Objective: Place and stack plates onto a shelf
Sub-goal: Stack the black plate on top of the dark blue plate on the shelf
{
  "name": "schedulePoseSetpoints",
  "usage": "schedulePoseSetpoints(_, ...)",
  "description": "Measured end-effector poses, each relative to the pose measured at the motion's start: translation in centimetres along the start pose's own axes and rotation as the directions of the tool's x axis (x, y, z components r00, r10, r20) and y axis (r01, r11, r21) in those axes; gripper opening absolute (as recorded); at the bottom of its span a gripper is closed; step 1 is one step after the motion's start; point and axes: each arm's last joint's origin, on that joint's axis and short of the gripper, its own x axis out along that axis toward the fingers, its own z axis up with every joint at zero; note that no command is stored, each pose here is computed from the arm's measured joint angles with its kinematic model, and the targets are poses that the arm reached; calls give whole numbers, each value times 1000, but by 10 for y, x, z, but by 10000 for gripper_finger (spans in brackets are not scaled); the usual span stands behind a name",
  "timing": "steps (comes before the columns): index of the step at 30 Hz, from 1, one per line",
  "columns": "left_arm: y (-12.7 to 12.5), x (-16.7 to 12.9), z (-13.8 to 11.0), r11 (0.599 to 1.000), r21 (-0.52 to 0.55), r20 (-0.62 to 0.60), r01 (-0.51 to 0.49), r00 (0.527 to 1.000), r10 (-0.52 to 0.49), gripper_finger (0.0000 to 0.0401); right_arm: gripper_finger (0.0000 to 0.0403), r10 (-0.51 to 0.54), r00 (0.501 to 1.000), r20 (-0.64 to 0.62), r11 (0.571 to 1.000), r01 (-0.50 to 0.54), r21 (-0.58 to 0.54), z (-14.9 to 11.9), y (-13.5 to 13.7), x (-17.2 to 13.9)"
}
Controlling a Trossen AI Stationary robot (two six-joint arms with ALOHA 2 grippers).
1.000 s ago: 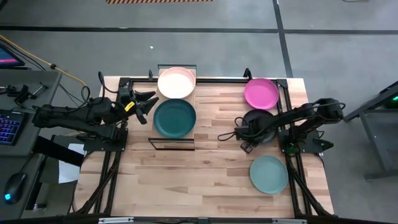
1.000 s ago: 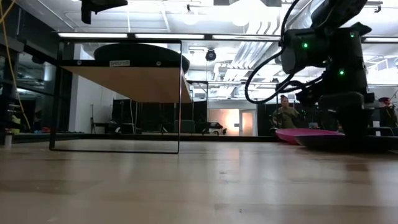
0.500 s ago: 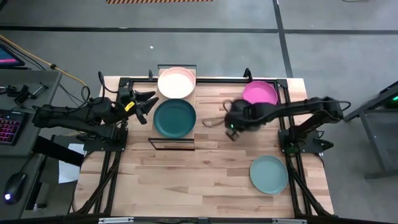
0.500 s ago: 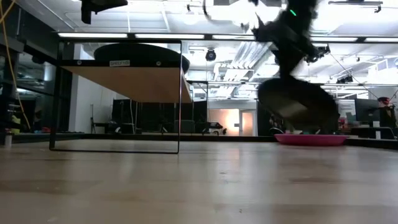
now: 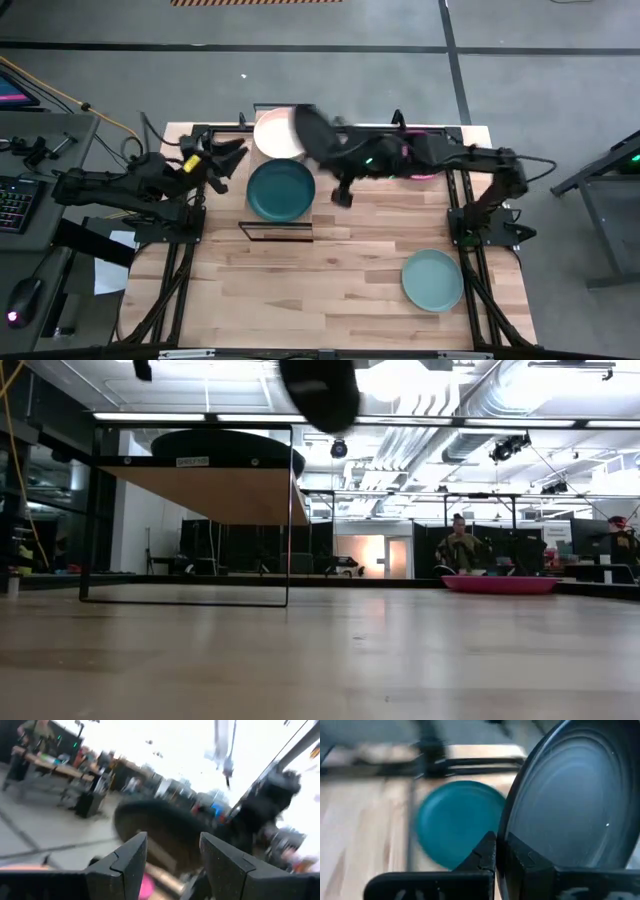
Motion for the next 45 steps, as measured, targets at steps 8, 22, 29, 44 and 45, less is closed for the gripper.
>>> schedulePoseSetpoints(8, 0, -11, 22, 998, -23, 142, 52, 989, -48, 175, 0, 120, 978, -170, 831, -192, -522, 8, 53, 59)
schedulePoseSetpoints(22, 2, -15, 26, 998, -32, 158, 58, 986, -52, 175, 0, 141, 917, -373, 634, -373, -678, -21, 73, 123)
schedulePoseSetpoints(29, 2, -15, 26, 998, -32, 158, 57, 986, -51, 175, 0, 104, 902, -420, 624, -388, -678, -32, 77, 140)
schedulePoseSetpoints(44, 2, -15, 26, 998, -32, 157, 57, 986, -51, 175, 5, 12, 911, -412, 660, -317, -681, -33, 74, 141)
schedulePoseSetpoints(45, 2, -15, 26, 998, -32, 158, 57, 986, -51, 175, 11, 12, 911, -412, 671, -313, -672, -33, 74, 141)
